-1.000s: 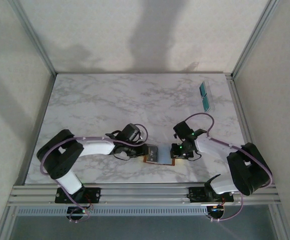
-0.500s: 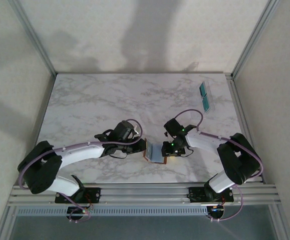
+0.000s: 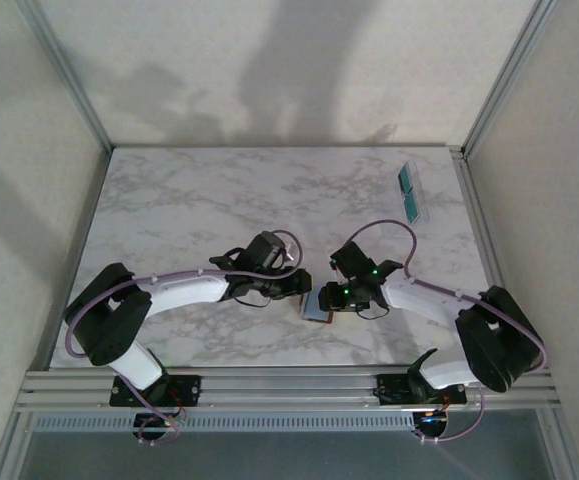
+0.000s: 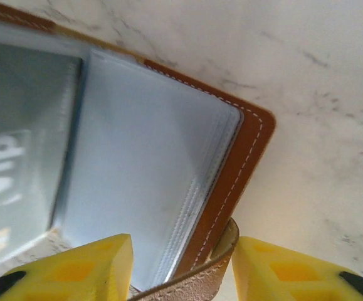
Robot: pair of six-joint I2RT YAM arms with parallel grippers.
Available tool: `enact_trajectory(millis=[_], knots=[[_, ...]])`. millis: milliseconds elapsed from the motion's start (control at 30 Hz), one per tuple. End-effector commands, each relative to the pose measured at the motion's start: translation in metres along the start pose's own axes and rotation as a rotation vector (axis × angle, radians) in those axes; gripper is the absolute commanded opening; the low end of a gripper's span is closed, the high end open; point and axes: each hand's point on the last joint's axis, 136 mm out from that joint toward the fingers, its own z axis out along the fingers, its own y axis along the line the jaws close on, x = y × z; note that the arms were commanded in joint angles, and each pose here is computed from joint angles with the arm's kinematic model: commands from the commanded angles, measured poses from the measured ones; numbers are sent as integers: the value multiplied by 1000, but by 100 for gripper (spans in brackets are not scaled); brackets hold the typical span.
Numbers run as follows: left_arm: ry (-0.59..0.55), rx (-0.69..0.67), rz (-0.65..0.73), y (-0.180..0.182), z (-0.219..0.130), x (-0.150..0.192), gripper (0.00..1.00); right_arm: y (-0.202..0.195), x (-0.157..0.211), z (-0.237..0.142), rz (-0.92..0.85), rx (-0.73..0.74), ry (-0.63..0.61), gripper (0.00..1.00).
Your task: Put the credit cards into the card holder
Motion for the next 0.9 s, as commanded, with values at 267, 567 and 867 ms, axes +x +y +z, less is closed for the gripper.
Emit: enact_trajectory(millis=[267,567,867], knots=[[34,-27,0,-11,11,8,39,-22,-2,-8,60,63,-46,43],[57,-25,-16,-10,26,8,36,-35,2,-12,116,60,-50,38],[86,-6,-36,-17,40,9,41,-37,-4,-31,137,35,-108,37]])
